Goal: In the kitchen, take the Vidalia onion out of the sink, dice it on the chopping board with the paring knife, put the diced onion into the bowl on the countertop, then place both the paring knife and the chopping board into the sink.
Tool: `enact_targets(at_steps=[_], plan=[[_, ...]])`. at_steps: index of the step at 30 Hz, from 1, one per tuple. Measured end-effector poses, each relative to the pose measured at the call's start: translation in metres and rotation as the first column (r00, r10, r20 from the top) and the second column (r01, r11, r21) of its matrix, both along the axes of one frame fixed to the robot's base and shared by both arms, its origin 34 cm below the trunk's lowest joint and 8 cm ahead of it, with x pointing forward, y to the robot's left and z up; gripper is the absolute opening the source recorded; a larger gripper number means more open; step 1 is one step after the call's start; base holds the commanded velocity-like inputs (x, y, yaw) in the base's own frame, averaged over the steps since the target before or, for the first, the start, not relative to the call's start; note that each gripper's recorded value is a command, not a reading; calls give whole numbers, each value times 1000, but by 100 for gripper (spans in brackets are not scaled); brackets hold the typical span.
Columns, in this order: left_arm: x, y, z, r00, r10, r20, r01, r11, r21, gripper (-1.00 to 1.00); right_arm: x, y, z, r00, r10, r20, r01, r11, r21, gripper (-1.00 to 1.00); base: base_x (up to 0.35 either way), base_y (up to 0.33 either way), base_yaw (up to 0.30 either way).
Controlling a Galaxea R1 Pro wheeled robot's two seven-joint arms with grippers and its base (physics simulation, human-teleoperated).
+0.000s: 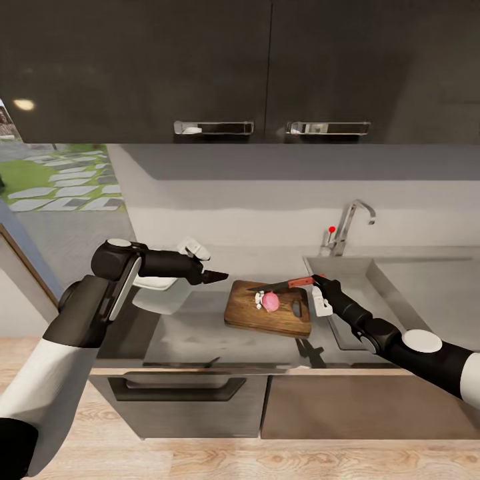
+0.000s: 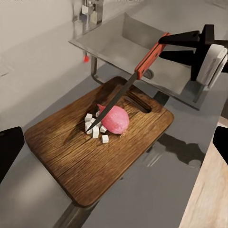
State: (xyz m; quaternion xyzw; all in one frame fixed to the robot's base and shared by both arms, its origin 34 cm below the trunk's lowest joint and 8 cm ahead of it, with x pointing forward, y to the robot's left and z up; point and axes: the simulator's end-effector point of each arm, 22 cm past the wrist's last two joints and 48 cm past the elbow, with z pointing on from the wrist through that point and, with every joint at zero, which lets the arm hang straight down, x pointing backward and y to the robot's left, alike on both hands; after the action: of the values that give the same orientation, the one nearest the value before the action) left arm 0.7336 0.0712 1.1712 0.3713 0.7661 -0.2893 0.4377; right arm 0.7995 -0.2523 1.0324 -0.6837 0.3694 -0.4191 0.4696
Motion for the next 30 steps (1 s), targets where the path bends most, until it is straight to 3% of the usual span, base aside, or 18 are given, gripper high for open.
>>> enact_targets(at_steps=[10, 30], plan=[[-4, -1, -13, 998, 7, -70, -7, 1000, -2, 100, 3, 0, -7, 1000, 0, 0, 0, 1000, 0, -100, 0, 0, 0], [1, -3, -32, 997, 5, -76, -6, 1000, -3, 100, 9, 0, -26, 1000, 0, 1, 0, 1000, 0, -100, 0, 0, 0]])
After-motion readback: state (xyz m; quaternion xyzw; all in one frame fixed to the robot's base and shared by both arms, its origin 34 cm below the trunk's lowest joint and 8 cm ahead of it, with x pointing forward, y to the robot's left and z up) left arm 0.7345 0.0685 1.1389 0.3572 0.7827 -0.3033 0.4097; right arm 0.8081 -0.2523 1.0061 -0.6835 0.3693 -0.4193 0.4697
